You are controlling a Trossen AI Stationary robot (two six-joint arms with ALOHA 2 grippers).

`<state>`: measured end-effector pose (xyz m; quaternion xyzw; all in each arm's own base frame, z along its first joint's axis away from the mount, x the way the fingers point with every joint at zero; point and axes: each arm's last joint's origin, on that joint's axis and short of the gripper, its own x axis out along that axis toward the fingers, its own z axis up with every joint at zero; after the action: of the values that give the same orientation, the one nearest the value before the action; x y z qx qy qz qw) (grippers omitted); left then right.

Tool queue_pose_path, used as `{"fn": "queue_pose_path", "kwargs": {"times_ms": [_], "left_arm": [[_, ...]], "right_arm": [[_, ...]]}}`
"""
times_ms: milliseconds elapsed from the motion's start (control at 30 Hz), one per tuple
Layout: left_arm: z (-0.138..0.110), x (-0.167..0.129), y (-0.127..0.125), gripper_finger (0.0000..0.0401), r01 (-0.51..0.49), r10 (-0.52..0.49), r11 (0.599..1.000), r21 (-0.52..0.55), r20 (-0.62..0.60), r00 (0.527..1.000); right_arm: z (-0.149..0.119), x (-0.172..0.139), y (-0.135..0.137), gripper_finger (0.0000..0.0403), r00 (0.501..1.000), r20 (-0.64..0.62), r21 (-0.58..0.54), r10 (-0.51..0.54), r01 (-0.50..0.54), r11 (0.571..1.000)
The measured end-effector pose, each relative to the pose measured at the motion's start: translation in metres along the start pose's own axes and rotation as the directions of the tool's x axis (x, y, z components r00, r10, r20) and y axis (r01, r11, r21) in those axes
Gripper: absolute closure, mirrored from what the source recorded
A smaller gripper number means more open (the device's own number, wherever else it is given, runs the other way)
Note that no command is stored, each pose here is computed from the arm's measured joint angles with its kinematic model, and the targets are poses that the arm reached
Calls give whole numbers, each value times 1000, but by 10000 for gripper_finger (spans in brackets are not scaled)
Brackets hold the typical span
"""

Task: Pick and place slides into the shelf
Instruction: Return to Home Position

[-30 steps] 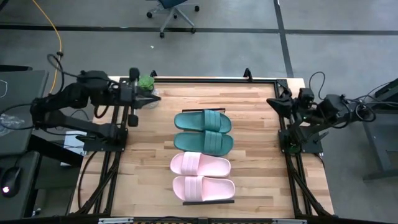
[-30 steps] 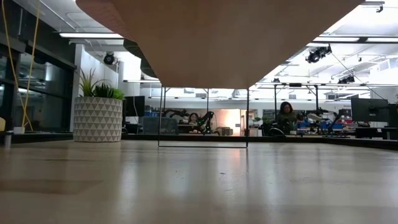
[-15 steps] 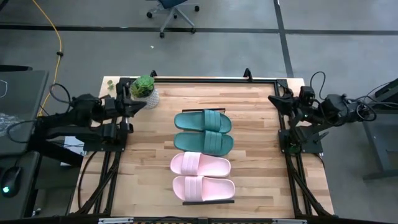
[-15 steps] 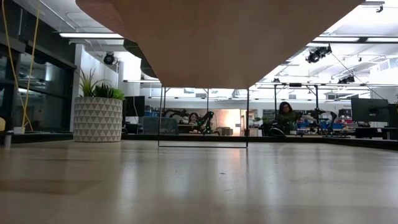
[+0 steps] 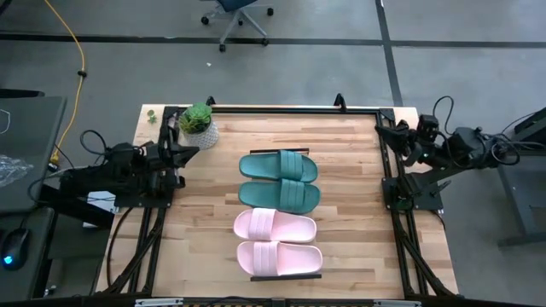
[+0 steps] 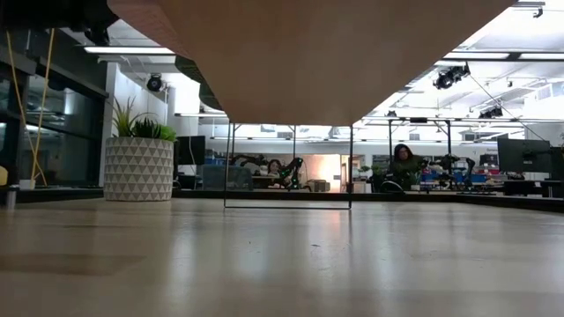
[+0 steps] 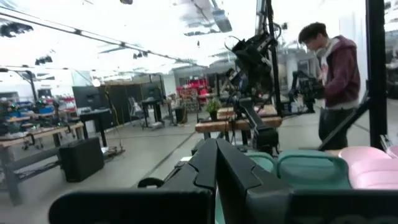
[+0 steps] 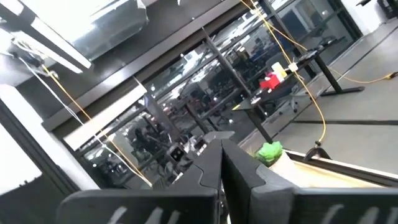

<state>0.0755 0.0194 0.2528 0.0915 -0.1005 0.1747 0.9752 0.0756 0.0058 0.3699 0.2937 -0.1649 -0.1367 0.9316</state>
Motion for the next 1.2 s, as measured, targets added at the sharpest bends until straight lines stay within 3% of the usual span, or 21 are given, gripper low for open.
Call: {"fn": "queue_pose_path", "kwargs": {"times_ms": [200,567,900,1033,1100,1200], "left_arm": [[-17,-3,-3,401,-19,23,999,-42,96,995],[-39,0,-8,401,24,-17,991,-132,51,999],[-59,1,-11,401,3,8,990,-140,77,997],[-61,2,-11,401,1,4,995,-96,56,998],[-64,2,-12,401,4,-3,998,-67,19,1000],[-69,2,-13,401,11,-12,999,-51,-34,999]], "right_arm": [[7,-9,-5,403,999,29,15,-18,17,1000],[5,-12,-10,403,997,16,-15,-72,72,997],[5,-12,-10,403,997,16,-15,-72,72,997],[5,-12,-10,403,997,17,-15,-73,73,997],[5,-12,-10,403,998,16,-9,-57,57,998],[18,-19,-6,403,995,67,32,70,-72,997]]}}
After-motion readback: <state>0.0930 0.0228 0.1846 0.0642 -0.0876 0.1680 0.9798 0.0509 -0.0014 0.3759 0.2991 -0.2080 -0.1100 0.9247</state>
